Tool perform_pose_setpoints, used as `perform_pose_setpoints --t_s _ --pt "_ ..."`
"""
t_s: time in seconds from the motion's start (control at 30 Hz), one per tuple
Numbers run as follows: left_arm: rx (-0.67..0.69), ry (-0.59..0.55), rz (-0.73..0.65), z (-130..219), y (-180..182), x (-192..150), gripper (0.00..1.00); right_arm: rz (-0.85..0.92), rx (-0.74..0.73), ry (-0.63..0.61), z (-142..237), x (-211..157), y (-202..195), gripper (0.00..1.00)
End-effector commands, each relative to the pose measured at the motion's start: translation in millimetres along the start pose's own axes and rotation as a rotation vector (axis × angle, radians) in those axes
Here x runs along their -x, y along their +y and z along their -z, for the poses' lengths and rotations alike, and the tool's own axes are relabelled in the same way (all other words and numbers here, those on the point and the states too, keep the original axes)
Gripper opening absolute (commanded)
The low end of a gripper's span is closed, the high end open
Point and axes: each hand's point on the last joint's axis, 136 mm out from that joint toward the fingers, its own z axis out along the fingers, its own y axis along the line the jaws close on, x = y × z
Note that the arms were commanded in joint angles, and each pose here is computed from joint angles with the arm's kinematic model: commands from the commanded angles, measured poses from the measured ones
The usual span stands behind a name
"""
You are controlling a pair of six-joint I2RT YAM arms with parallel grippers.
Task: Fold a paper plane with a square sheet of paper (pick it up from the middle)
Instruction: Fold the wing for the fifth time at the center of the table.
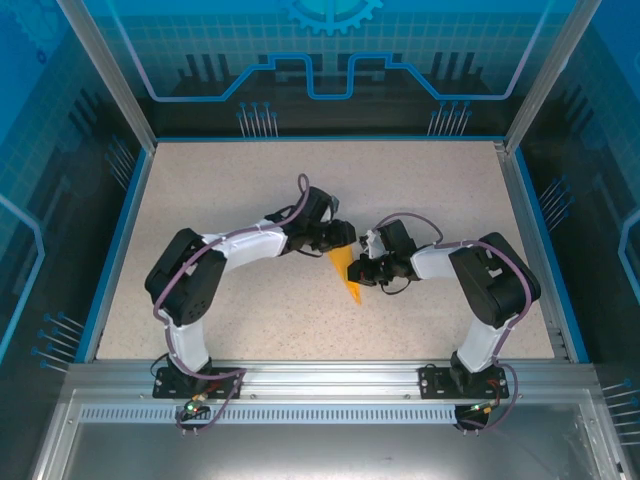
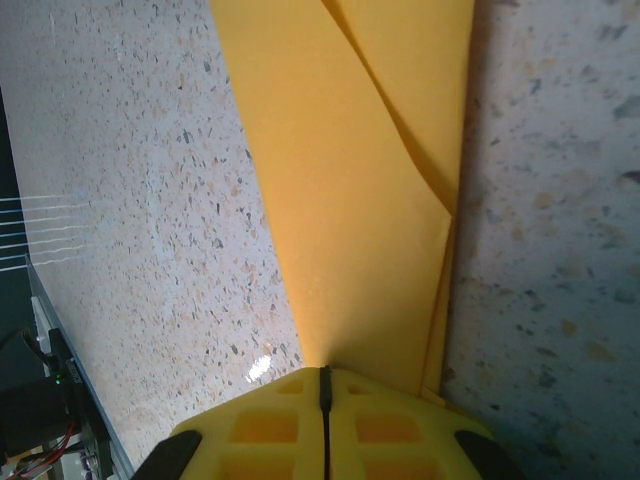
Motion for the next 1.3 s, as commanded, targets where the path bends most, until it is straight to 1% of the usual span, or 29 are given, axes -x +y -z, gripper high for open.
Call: perform_pose_setpoints --t_s 0.0,0.2,0.3,0.37,0.47,0.57,0.7,0.9,1.0,1.07,1.27 --pt "0.049 0.076 0.095 -23.4 29.8 -24.7 0.37 -0.074 -0.130 0.085 -9.3 -32.6 -34.7 0.06" --pt "0.110 0.078 0.137 -36.8 60.4 -36.3 0.35 -0.076 -0.119 0.077 -9.1 -31.4 -32.4 0.06" --pt "0.173 0.062 0.138 -39.2 78.5 -35.6 0.33 -0.073 -0.110 0.074 -8.9 -30.4 -30.3 0.06" --pt "0.219 0.044 0.163 -38.0 96.8 -33.3 0.32 -0.072 -0.108 0.075 -8.0 -30.8 -29.2 0.06" --pt "0.198 0.032 0.216 -36.2 112.1 -30.2 0.32 -0.062 -0.098 0.075 -6.7 -30.2 -24.8 0.07" --pt "0.185 0.037 0.212 -35.8 116.2 -28.4 0.32 -0.052 -0.108 0.084 -5.8 -31.6 -23.6 0.07" --pt "0.174 0.068 0.199 -41.4 113.9 -29.2 0.32 -0.021 -0.070 0.088 -4.8 -31.2 -10.4 0.08" --pt "0.154 0.096 0.205 -45.0 114.2 -37.6 0.31 0.080 0.012 0.054 7.0 -18.5 35.8 0.10" --pt "0.155 0.100 0.205 -44.9 114.4 -38.2 0.31 0.116 0.012 0.067 4.6 -19.2 48.1 0.10" --pt "0.151 0.102 0.202 -45.1 113.2 -38.4 0.31 0.111 -0.017 0.072 0.6 -20.4 43.0 0.10" --pt "0.153 0.101 0.196 -43.1 111.7 -37.3 0.31 0.064 -0.105 0.099 -5.2 -28.6 11.9 0.10"
